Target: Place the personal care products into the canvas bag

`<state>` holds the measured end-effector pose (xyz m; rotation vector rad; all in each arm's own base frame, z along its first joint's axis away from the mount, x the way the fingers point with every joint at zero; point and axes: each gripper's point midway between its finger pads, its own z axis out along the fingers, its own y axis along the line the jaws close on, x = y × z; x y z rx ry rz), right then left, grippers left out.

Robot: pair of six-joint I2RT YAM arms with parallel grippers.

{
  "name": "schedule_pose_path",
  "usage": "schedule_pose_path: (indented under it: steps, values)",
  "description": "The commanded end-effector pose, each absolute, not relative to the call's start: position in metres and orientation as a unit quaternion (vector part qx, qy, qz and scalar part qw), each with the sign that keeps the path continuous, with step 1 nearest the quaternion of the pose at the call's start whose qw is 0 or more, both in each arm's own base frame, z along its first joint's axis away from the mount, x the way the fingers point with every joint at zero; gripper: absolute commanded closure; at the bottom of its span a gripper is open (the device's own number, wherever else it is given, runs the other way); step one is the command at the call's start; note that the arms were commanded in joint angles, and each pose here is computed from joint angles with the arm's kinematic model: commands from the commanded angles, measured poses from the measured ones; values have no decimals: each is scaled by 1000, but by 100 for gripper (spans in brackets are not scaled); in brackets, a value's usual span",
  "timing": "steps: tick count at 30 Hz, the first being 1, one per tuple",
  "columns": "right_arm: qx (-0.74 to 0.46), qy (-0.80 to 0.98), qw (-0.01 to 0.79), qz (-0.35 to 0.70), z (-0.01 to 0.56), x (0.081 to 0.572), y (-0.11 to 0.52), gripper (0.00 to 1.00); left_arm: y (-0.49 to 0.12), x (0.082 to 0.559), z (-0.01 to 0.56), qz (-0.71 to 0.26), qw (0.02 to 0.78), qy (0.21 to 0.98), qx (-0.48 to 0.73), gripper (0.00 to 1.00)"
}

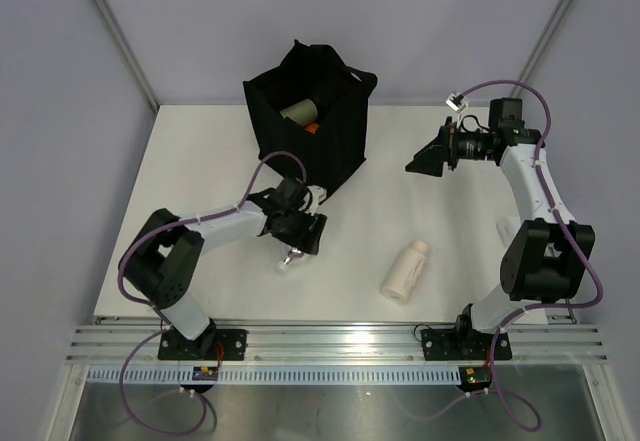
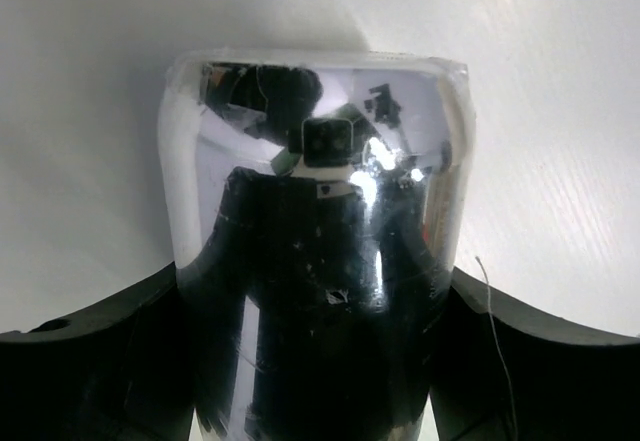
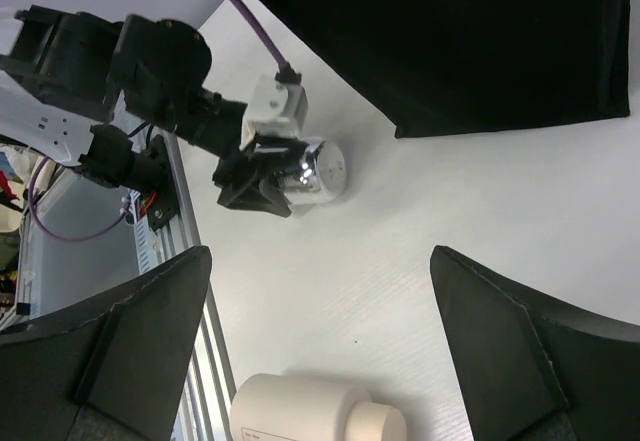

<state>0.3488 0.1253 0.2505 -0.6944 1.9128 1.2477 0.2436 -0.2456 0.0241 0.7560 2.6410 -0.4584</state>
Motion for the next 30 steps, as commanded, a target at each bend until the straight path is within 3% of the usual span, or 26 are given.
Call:
schedule_pose_path:
  steps: [1, 11, 17, 21, 30]
  values:
    - [-273, 743, 369, 487, 246, 349, 124, 1, -266, 257, 68, -287, 222, 909, 206, 100]
    - [-270, 746, 364, 488, 241, 346, 124, 1, -249, 265, 99, -401, 230, 878, 127, 100]
    - [-266, 750, 356, 490, 235, 346, 123, 1, -219, 272, 127, -504, 225, 834, 14, 100]
    - [-267, 754, 351, 487, 231, 345, 123, 1, -206, 278, 175, -562, 257, 785, -32, 100]
    - [-271, 762, 346, 476, 221, 345, 120, 0, -192, 316, 347, -598, 437, 672, -27, 100]
